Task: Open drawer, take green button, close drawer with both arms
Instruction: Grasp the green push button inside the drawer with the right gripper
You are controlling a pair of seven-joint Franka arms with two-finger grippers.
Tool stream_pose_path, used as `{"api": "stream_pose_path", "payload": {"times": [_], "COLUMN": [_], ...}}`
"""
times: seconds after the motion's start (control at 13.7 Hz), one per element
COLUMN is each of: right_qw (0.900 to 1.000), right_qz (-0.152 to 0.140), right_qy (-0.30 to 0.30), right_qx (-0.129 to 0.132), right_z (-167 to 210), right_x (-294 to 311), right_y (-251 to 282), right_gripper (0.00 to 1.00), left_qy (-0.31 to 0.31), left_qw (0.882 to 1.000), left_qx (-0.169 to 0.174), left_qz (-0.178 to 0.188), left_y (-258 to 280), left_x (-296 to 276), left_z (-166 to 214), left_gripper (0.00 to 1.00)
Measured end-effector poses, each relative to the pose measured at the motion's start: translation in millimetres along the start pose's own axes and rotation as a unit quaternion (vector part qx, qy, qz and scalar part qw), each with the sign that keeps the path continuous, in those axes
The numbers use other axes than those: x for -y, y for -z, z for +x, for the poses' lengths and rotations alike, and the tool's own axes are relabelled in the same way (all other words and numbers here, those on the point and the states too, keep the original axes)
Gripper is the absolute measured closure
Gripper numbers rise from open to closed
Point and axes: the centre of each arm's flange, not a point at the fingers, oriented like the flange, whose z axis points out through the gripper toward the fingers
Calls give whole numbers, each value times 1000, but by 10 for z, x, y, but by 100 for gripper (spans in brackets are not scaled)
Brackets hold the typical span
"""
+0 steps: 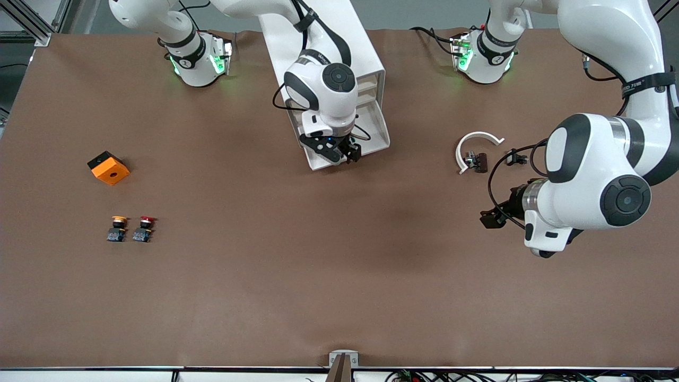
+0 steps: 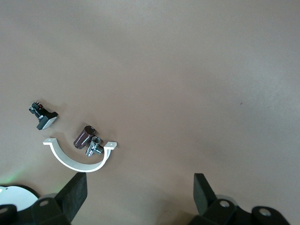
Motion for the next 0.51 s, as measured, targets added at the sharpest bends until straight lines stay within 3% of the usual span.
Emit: {"api": "stream_pose_path", "payload": {"times": [0.51], "right_qw": [1000], "right_qz": [0], "right_qy": [1], "right_qx": [0], "right_z": [6], "right_x": [1], "right_y": [-6], "right_gripper": [0], "left_qy": [-1], "left_qw": [1000], "left_qx": [2], "left_qz": [2], "left_y": [-36], "left_x": [-15], "left_z": [-14], "left_gripper": [0]}}
